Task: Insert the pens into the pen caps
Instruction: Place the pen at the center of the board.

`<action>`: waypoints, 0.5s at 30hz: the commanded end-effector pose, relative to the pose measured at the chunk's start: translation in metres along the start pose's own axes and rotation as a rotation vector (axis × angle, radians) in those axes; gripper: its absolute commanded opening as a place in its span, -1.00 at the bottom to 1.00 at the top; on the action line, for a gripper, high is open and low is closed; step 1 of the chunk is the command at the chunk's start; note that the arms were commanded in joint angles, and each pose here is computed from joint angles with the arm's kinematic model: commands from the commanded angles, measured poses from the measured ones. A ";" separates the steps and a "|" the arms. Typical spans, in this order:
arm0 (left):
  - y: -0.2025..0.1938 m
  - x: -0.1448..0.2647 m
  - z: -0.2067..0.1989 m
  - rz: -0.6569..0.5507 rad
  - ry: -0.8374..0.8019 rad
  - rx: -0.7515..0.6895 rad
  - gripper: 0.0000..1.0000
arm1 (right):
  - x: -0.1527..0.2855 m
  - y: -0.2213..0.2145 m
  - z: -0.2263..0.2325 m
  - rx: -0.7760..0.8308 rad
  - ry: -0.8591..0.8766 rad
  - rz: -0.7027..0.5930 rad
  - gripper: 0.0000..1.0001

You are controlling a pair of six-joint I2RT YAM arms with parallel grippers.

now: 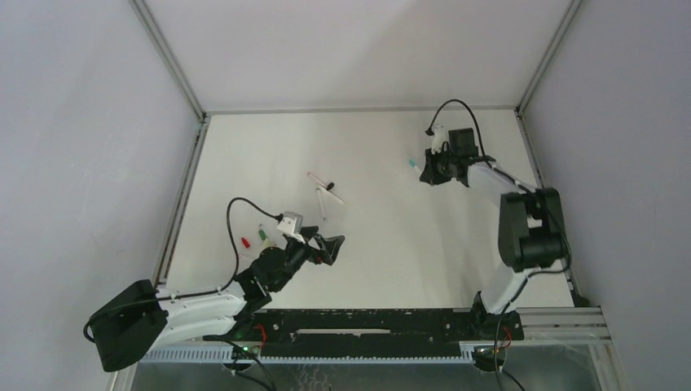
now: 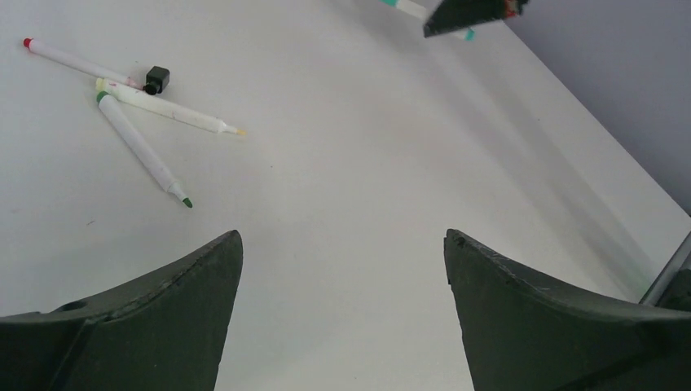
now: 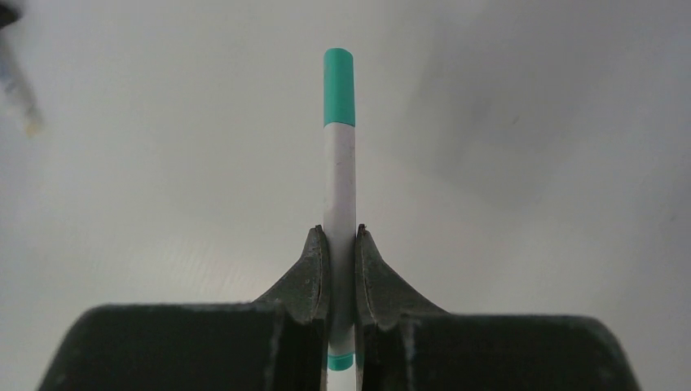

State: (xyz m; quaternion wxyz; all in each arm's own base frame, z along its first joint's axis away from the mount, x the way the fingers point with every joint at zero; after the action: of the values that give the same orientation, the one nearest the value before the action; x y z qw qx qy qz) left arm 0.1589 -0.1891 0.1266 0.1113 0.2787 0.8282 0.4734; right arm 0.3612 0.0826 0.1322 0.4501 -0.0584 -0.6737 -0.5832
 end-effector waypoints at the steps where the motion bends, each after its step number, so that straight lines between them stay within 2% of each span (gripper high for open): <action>1: 0.018 -0.008 -0.013 -0.038 -0.039 0.020 0.88 | -0.024 0.022 -0.029 -0.064 -0.127 0.043 -0.97; 6: 0.020 -0.002 -0.009 -0.061 -0.029 0.040 0.73 | -0.054 0.026 -0.047 -0.130 -0.136 0.156 -0.80; 15: 0.035 0.003 -0.005 -0.091 0.003 0.057 0.64 | -0.074 0.023 -0.049 -0.165 -0.082 0.260 -0.27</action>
State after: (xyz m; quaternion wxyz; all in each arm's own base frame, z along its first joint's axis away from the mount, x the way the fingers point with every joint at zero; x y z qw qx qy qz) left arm 0.1610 -0.1785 0.1443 0.1243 0.2541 0.8449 0.4541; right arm 0.4493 0.0808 0.0932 0.4683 -0.1866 -0.6456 -0.5737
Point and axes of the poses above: each gripper's point midway between its finger pads, its own x axis back along the fingers, its own z axis along the line the jaws close on, y = z × x, the point moved 7 cm from there along x, back along the fingers, and after that the axes turned 9 degrees about x, right-handed, at the moved point
